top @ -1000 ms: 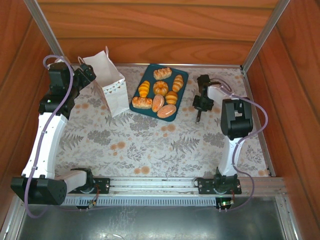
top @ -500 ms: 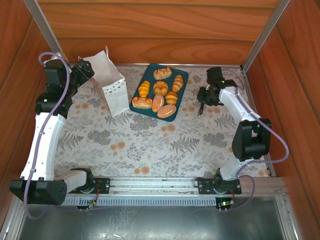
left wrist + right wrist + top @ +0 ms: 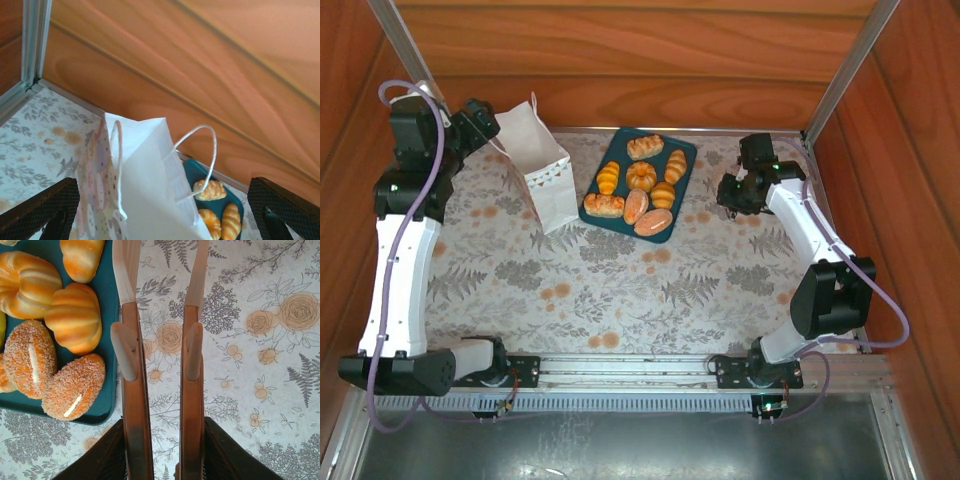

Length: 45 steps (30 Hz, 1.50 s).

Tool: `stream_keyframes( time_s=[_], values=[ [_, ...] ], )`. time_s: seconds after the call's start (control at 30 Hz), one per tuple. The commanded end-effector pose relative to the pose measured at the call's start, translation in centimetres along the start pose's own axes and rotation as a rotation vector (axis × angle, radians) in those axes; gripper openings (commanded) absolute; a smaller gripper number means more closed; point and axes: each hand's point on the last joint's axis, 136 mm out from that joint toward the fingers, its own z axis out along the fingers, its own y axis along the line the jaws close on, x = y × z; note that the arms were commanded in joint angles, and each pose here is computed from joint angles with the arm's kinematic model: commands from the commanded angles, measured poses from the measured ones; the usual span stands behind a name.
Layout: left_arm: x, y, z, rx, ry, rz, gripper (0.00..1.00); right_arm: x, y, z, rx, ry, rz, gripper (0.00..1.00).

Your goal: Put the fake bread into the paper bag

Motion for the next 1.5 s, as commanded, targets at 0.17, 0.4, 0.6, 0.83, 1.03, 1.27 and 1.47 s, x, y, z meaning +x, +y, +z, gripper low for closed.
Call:
stream_keyframes(
  time_s=[0.17,0.4,0.6,0.83,1.03,1.27,1.47],
  values=[
    [1.6,4.1,0.5,-0.164,0.148,0.084,0.86,0.2,3.9,-4.4,-0.125,-0.028,-0.065,0.39],
    [2.2,4.5,2.2,-0.176,0.189,0.096,0.81,1.2,8.2,-6.4,-0.185,-0.009,-0.176,0.39],
    [2.2,4.2,4.5,-0.175,0.218,0.096,0.76,2.4,10.7,-7.4,-0.209,0.001,-0.246,0.39],
    [3.0,5.0,6.8,-0.204,0.256,0.097,0.65,4.0,11.6,-7.4,-0.167,0.026,-0.314,0.39],
    [3.5,5.3,7.8,-0.208,0.278,0.102,0.53,5.5,11.3,-6.2,-0.118,0.07,-0.329,0.39],
    [3.8,5.5,8.1,-0.21,0.287,0.105,0.38,6.7,12.4,-4.6,-0.116,0.114,-0.333,0.39],
    [3.5,5.7,8.2,-0.216,0.282,0.111,0.23,6.9,14.1,-3.3,-0.118,0.147,-0.408,0.4]
  ],
)
